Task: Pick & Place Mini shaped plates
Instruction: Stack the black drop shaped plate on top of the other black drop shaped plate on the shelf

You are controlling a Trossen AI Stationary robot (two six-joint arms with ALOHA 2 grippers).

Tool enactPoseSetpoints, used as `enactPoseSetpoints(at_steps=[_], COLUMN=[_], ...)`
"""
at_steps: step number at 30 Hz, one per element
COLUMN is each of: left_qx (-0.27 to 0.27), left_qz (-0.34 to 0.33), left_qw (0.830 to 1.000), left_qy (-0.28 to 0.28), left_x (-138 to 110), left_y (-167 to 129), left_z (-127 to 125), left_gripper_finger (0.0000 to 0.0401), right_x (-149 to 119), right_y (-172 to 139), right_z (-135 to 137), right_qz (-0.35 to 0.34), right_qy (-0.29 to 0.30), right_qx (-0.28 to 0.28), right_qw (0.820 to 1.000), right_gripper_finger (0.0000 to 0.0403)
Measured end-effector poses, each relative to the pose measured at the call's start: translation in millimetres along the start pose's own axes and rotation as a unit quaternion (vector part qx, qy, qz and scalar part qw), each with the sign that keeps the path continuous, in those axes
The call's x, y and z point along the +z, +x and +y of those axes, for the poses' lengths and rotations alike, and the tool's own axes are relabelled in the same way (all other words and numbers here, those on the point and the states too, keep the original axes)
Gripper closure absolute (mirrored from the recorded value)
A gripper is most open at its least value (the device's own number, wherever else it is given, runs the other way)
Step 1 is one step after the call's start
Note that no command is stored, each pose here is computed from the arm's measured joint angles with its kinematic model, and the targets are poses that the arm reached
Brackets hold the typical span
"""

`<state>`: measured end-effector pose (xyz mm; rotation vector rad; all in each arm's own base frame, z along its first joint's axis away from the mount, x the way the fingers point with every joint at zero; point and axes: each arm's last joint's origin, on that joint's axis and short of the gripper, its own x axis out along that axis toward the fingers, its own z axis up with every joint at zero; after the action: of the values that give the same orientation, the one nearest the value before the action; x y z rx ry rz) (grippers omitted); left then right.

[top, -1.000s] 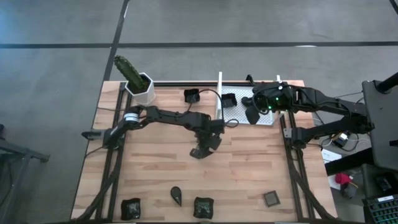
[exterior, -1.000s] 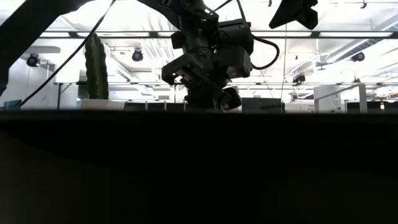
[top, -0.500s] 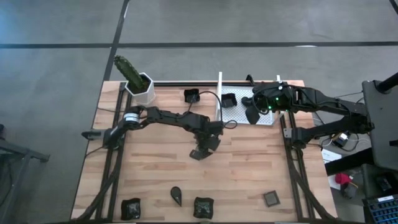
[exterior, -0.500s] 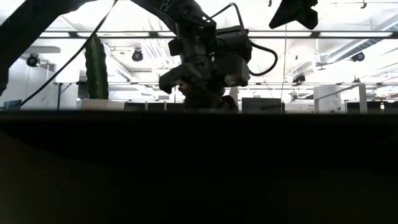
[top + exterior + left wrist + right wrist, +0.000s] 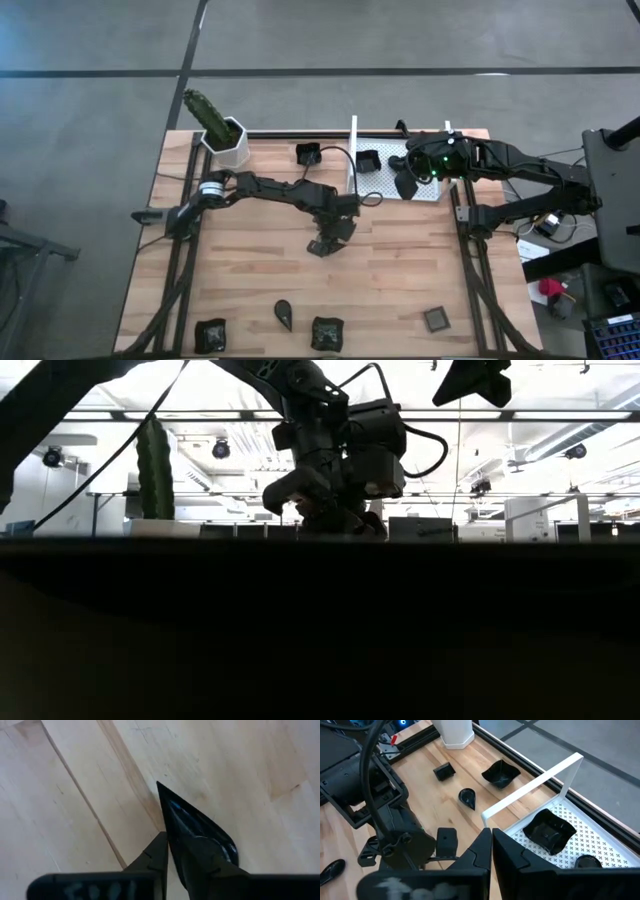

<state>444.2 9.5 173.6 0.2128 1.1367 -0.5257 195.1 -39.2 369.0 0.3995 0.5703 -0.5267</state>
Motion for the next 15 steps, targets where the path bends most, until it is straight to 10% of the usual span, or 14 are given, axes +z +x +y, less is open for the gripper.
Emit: enactPoseSetpoints(at_steps=[15], left_qx=[0.034], left_qz=[-0.014], left_qw=[0.999], left_qy=[-0.010], left_x=[7.3], left_y=[-16.7], left_z=[-0.5], left_gripper_finger=[0.0320], right_x=[0.0], right_y=[0.0], right_z=[0.0], right_qz=[0.000], right_qy=[0.000], right_qx=[0.000], right_qw=[1.000], right_gripper_finger=[0.0390])
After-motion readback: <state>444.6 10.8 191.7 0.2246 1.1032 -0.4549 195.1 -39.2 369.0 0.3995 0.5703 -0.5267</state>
